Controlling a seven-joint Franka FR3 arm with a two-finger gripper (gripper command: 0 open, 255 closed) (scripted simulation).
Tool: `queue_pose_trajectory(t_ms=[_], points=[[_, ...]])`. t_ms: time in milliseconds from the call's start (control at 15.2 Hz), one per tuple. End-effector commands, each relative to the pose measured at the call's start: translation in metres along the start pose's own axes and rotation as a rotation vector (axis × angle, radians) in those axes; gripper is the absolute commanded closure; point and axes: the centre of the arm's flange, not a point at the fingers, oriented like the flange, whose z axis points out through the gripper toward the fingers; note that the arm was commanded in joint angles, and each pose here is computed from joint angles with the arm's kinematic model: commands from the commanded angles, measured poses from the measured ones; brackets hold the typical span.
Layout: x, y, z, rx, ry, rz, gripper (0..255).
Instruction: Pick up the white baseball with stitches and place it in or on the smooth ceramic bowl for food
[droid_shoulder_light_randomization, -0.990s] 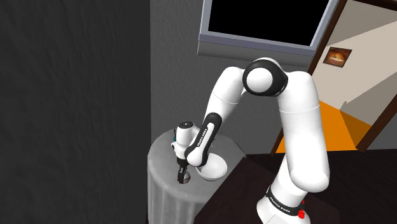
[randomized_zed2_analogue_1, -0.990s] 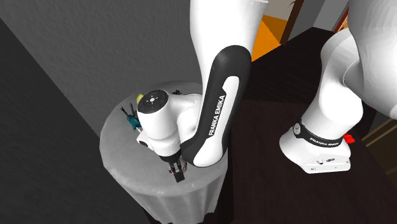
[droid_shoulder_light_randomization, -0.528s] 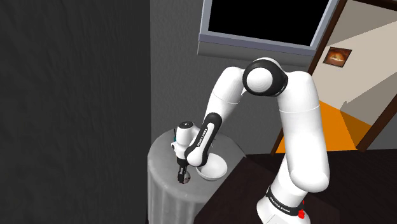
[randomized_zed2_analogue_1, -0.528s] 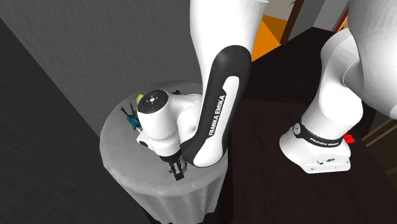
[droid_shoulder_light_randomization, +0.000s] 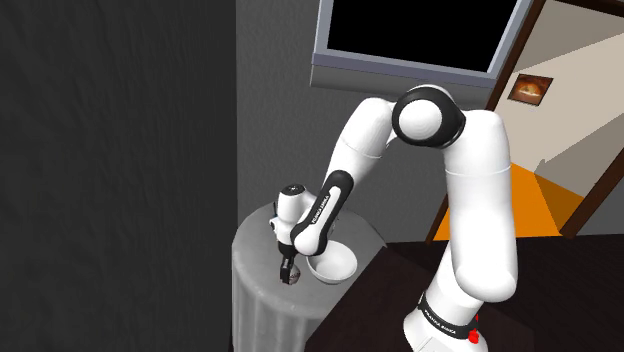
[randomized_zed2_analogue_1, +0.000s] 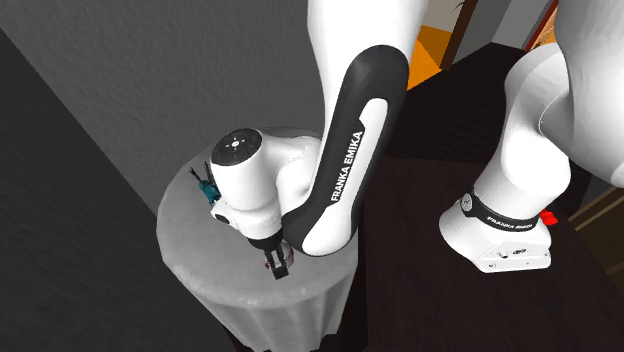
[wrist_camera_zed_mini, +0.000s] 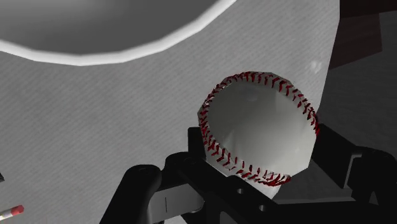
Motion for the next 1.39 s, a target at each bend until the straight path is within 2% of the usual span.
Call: queue_pose_trajectory(t_ms=[0, 1320], points=[[-0.001, 0.000, -0.010, 0.000, 0.000, 0.000, 255], [-0.005, 0.000, -0.115, 0.000, 0.000, 0.000, 255]])
